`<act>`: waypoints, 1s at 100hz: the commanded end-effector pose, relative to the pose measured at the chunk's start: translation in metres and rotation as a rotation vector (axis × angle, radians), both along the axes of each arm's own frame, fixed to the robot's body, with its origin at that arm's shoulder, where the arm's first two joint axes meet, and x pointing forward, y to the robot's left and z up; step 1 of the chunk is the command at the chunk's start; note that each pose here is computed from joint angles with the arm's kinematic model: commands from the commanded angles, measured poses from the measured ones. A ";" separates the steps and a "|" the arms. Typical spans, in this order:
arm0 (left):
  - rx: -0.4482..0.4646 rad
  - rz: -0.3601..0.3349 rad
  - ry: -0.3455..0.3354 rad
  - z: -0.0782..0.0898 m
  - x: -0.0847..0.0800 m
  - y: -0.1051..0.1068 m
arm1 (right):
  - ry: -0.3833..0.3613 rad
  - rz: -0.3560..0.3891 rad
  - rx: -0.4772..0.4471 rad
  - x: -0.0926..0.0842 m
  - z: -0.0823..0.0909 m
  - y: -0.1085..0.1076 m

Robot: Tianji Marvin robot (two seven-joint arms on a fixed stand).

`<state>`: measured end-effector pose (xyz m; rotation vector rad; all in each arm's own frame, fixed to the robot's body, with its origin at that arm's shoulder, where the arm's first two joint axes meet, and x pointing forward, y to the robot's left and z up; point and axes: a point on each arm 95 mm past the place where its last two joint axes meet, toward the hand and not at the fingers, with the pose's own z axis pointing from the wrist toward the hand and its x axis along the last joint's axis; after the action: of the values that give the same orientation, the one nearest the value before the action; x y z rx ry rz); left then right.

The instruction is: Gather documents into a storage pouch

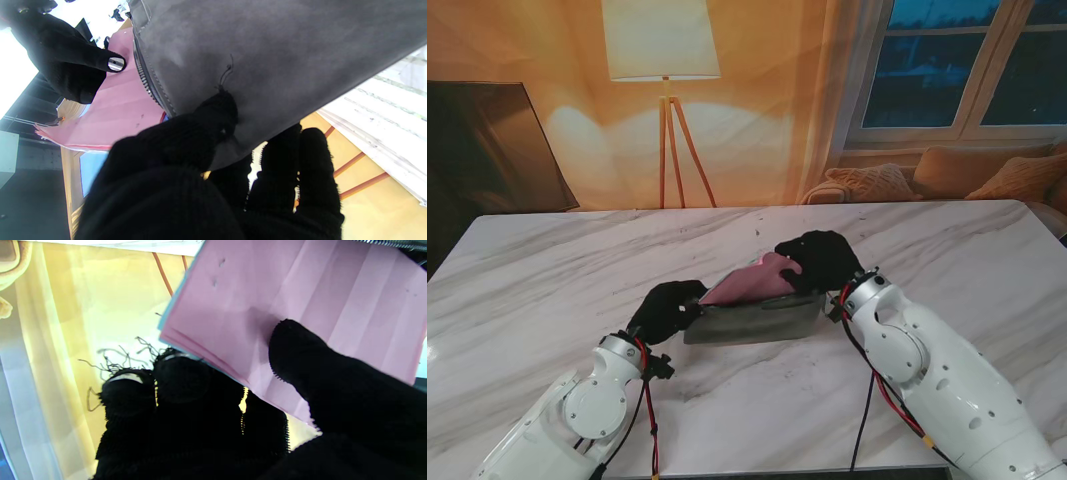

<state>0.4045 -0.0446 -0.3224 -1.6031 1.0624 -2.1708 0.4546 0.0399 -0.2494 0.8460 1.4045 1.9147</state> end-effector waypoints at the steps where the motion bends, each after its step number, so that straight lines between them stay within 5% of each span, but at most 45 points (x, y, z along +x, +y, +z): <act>1: -0.005 -0.011 0.006 0.002 -0.002 -0.004 | -0.024 0.007 -0.034 0.001 0.007 -0.002; 71: 0.028 -0.010 -0.005 0.003 -0.002 0.001 | -0.083 0.010 -0.160 -0.004 0.026 -0.005; 100: 0.031 -0.004 -0.016 0.003 -0.003 0.002 | -0.037 0.059 -0.184 -0.005 0.022 0.005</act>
<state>0.4035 -0.0410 -0.3206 -1.5739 1.0829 -2.1477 0.4496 0.0408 -0.2248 0.6903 1.5397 1.8075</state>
